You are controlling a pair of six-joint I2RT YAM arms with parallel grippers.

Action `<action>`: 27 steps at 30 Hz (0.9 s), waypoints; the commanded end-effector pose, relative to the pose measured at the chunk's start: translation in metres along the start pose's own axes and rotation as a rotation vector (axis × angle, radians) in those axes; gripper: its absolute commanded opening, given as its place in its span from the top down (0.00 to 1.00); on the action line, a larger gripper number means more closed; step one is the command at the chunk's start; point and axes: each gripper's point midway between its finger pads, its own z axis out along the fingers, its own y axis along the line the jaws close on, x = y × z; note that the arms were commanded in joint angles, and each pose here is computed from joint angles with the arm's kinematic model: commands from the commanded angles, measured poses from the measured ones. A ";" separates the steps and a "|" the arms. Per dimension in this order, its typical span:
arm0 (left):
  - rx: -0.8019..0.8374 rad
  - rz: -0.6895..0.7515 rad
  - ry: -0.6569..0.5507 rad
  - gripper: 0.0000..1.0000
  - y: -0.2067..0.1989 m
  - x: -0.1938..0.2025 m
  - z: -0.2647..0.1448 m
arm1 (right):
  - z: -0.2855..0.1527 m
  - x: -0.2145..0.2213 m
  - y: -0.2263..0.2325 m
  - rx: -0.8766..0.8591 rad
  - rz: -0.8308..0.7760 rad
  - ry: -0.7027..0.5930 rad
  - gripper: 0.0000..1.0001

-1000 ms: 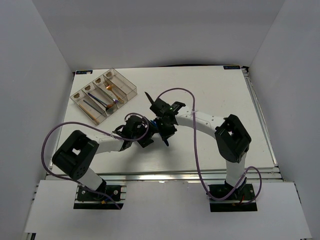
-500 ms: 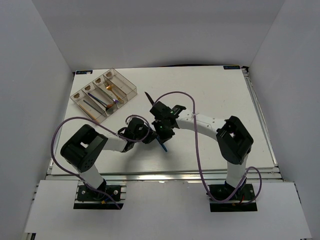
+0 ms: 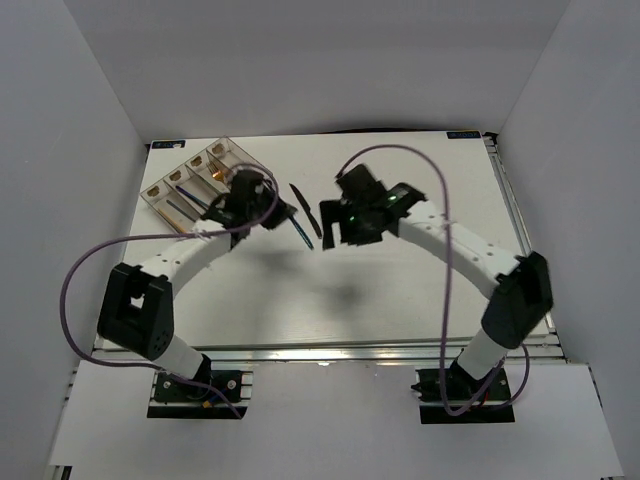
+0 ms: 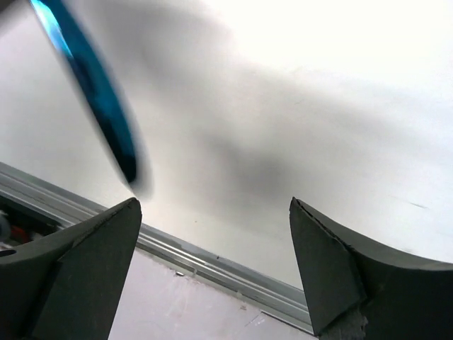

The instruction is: Sort the eating utensils into containers

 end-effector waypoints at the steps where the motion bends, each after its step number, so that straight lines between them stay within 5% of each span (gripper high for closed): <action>1: -0.119 0.090 -0.081 1.00 0.010 -0.071 -0.025 | -0.076 -0.046 -0.030 0.009 0.088 -0.188 0.11; 8: -0.270 0.114 -0.178 1.00 0.031 -0.205 -0.003 | -0.108 -0.020 -0.046 -0.015 0.048 -0.201 0.11; 14: -0.139 0.093 -0.241 1.00 0.002 -0.281 0.035 | -0.115 0.025 -0.044 -0.102 0.082 -0.159 0.11; 27: -0.088 -0.088 -0.280 0.98 0.021 -0.298 0.103 | -0.118 0.047 -0.059 -0.045 0.095 -0.127 0.11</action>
